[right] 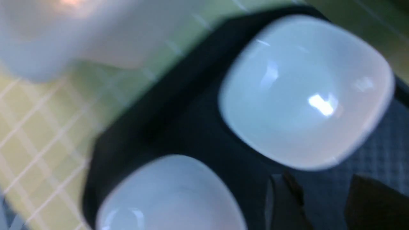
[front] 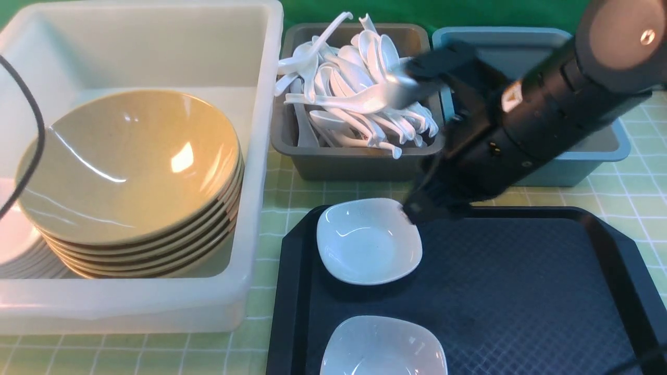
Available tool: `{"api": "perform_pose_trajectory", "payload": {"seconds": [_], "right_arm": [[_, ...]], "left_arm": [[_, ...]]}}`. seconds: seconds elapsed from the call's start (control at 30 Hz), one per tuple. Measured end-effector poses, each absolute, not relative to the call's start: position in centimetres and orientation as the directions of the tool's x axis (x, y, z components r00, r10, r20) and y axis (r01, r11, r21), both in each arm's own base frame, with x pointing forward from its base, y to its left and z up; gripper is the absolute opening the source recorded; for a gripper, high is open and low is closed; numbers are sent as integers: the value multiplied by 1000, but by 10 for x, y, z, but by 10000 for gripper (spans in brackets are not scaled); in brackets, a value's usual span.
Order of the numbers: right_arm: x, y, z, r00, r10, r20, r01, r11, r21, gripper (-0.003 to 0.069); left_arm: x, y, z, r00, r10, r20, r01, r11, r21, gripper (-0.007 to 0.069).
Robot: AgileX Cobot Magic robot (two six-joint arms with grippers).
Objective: On green table put chopsticks spoon bowls plates into blue grey white boxes.
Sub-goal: 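Place the tan bowl onto the bowl stack in the left bin with the left gripper, then reach for and grasp the small white dish on the black tray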
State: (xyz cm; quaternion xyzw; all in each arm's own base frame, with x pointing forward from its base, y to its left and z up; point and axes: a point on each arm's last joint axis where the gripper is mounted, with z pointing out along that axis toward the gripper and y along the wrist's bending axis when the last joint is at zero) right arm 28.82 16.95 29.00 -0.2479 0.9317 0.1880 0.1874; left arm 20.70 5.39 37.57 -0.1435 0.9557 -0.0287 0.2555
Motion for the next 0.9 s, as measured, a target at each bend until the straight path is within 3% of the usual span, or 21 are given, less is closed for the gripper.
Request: {"api": "perform_pose_trajectory", "payload": {"seconds": [0.03, 0.1, 0.17, 0.2, 0.23, 0.3, 0.37, 0.5, 0.73, 0.8, 0.9], "right_arm": [[289, 168, 289, -811, -385, -440, -525, 811, 258, 302], [305, 147, 264, -884, -279, -376, -404, 861, 310, 328], [309, 144, 258, -898, -253, -360, -376, 866, 329, 335], [319, 139, 244, -918, -208, -337, -332, 868, 368, 344], [320, 139, 243, -919, -204, -336, -329, 868, 373, 345], [331, 140, 227, -932, -157, -328, -293, 859, 420, 351], [338, 144, 214, -941, -125, -314, -265, 849, 457, 351], [347, 151, 189, -957, -92, -274, -226, 829, 511, 351], [356, 158, 166, -962, -60, -267, -205, 803, 560, 345], [356, 158, 166, -958, -67, -278, -218, 801, 558, 326], [357, 157, 166, -951, -86, -298, -245, 799, 549, 241]], "left_arm": [[207, 53, 376, -831, -281, -481, -250, 960, -129, 629], [196, 17, 389, -822, -97, -562, -11, 988, -155, 626], [194, 5, 392, -808, -22, -589, 88, 984, -158, 622], [186, -25, 393, -761, 129, -636, 308, 934, -179, 593], [185, -28, 393, -758, 132, -638, 320, 928, -189, 590], [176, -57, 388, -699, 264, -664, 520, 826, -219, 560], [170, -74, 380, -671, 329, -664, 613, 751, -246, 536], [163, -91, 365, -650, 394, -650, 681, 681, -268, 499], [162, -93, 360, -651, 405, -643, 687, 674, -271, 480], [162, -93, 360, -651, 402, -644, 686, 675, -271, 480], [162, -93, 360, -652, 401, -643, 685, 676, -272, 480]]}}
